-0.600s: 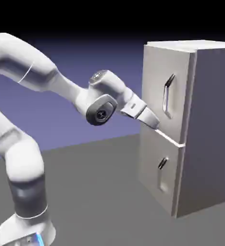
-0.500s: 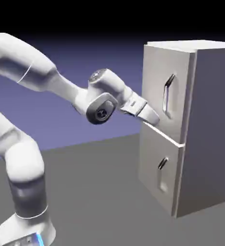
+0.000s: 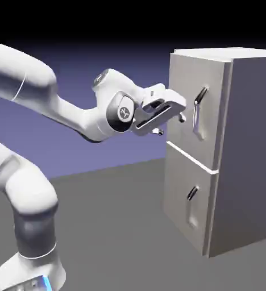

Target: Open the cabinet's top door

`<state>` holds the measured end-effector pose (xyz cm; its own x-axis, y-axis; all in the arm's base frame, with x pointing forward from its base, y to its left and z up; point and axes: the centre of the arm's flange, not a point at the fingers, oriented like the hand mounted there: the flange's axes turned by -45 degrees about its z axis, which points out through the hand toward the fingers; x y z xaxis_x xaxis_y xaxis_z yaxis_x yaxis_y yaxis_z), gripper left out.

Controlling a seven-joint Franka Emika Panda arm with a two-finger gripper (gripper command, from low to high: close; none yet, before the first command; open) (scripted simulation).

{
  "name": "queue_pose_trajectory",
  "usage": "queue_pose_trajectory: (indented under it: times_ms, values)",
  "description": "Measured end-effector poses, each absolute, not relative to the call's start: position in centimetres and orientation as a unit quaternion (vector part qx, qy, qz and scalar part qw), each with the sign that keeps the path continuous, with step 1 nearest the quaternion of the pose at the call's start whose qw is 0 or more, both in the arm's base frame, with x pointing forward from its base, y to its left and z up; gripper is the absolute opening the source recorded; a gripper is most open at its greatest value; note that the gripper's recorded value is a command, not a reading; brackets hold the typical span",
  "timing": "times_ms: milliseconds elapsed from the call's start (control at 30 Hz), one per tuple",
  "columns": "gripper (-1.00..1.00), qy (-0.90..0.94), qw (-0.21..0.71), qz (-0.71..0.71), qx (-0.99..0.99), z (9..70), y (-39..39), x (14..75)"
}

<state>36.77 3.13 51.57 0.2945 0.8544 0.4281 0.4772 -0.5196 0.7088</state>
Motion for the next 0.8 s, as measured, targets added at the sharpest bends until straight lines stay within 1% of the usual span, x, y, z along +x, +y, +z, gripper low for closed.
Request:
queue_pose_trajectory:
  times_ms: [400,800]
  values:
    - [0.0,0.607,0.384,0.364,0.593,53.0,2.7,34.9]
    - [0.0,0.708,0.525,0.278,0.382,53.1,0.5,33.6]
